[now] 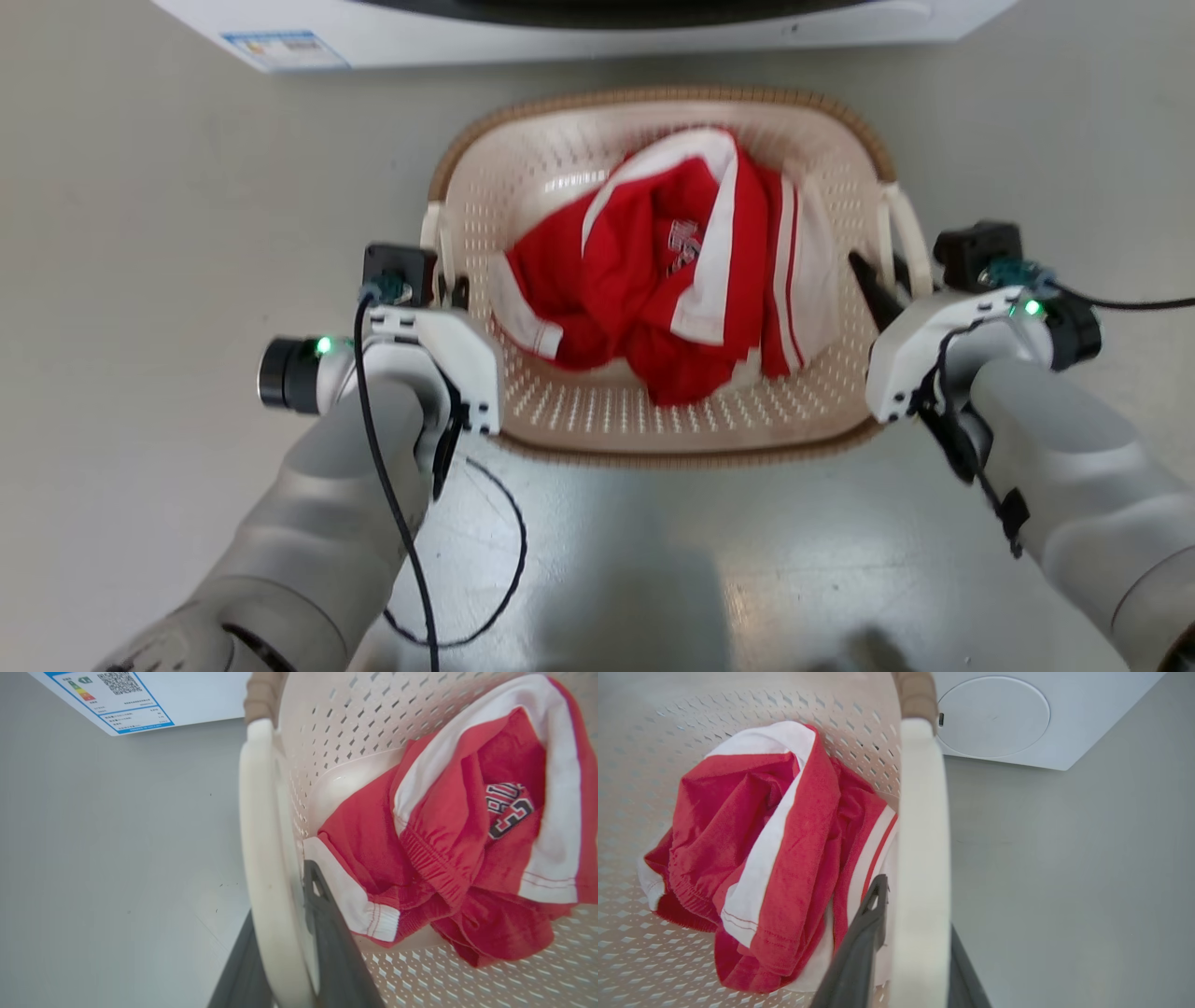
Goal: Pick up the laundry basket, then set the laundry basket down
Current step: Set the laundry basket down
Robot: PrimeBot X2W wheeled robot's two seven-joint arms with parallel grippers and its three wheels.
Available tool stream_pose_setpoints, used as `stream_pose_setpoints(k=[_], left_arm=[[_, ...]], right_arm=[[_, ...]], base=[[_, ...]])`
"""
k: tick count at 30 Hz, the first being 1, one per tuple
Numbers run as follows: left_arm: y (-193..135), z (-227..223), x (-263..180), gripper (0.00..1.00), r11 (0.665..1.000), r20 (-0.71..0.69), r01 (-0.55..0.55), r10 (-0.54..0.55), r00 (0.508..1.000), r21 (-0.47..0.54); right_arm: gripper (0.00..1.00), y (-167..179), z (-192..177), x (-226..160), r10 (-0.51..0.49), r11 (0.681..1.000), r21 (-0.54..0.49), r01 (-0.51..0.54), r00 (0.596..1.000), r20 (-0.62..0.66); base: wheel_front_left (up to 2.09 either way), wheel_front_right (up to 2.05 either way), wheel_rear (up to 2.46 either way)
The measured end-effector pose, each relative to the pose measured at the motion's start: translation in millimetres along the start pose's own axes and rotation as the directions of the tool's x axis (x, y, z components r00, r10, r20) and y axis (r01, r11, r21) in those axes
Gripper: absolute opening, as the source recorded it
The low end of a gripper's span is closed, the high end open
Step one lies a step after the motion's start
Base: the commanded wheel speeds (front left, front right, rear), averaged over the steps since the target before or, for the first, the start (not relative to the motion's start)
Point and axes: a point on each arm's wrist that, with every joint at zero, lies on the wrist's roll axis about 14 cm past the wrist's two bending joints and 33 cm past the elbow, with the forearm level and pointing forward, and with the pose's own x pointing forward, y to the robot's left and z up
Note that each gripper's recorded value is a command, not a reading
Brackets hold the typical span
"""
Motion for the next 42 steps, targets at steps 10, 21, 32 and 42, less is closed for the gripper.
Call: stream_pose_setpoints(k=[10, 21, 32, 42], left_arm=[[4, -2, 39, 0.0, 1.0, 0.023, -0.013, 0.013, 1.0, -0.001], [12, -14, 53, 0.0, 1.0, 0.019, -0.024, 0.024, 1.0, 0.001], [17, -23, 64, 0.0, 0.999, 0.01, -0.031, 0.031, 0.999, 0.011], [17, -20, 71, 0.0, 0.999, 0.019, -0.024, 0.024, 1.0, 0.031]], right_arm=[[0.0, -23, -9, 35, -0.016, 1.0, 0.009, 0.016, 1.0, 0.025], [0.0, -28, -23, 50, -0.03, 0.999, 0.018, 0.029, 0.999, 0.033], [0.0, -31, -35, 58, -0.048, 0.998, 0.04, 0.047, 0.999, 0.025], [0.0, -32, -42, 57, -0.063, 0.996, 0.065, 0.062, 0.998, 0.016]], base=[[0.0, 0.0, 0.0], [0.0, 0.0, 0.0], [0.0, 0.0, 0.0], [0.0, 0.0, 0.0]])
